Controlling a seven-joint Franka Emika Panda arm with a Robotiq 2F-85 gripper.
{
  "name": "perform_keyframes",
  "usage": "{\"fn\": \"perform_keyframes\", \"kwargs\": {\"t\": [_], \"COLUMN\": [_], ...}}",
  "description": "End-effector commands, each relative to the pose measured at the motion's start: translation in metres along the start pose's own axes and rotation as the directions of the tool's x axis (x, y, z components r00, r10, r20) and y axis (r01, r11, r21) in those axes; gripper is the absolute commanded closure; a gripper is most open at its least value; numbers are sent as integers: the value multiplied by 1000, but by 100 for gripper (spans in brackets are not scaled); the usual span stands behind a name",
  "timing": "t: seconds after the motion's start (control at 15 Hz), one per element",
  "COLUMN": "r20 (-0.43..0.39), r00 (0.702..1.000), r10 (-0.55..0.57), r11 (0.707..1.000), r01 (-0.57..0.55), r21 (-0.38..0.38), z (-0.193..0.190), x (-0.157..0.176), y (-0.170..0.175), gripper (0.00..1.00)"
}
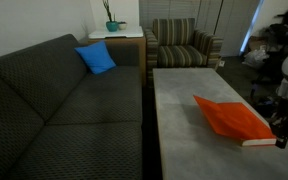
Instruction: Open the first cover of the book
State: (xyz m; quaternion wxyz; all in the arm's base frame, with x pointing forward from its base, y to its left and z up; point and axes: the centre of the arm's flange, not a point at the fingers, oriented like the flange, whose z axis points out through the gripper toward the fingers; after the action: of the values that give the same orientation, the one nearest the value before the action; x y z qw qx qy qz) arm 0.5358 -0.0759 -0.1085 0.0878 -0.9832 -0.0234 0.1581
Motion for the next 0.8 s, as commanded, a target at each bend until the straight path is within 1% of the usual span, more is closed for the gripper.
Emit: {"fn": "perform_keyframes", "kwargs": {"t": [0.0,0.13,0.2,0.27,0.4,0.47,0.73], "r20": [-15,-23,-21,-23,-30,-35,-41], "r00": [996,993,991,989,985,983,973], "r10": [-86,-118,-132,-145,-169,-183,-228], "r11": [994,989,987,984,981,978,969], "r01": [85,115,129,142,165,178,222], "r21": [-62,-95,-101,-105,-101,-105,-108], "z": [-63,-87,-96,-106,-118,-123,-132], "x": [-38,-40,-40,-40,-39,-39,-40], "y": [-12,-13,-13,-13,-14,-15,-15], "gripper": [100,100,95,74,61,53,25]}}
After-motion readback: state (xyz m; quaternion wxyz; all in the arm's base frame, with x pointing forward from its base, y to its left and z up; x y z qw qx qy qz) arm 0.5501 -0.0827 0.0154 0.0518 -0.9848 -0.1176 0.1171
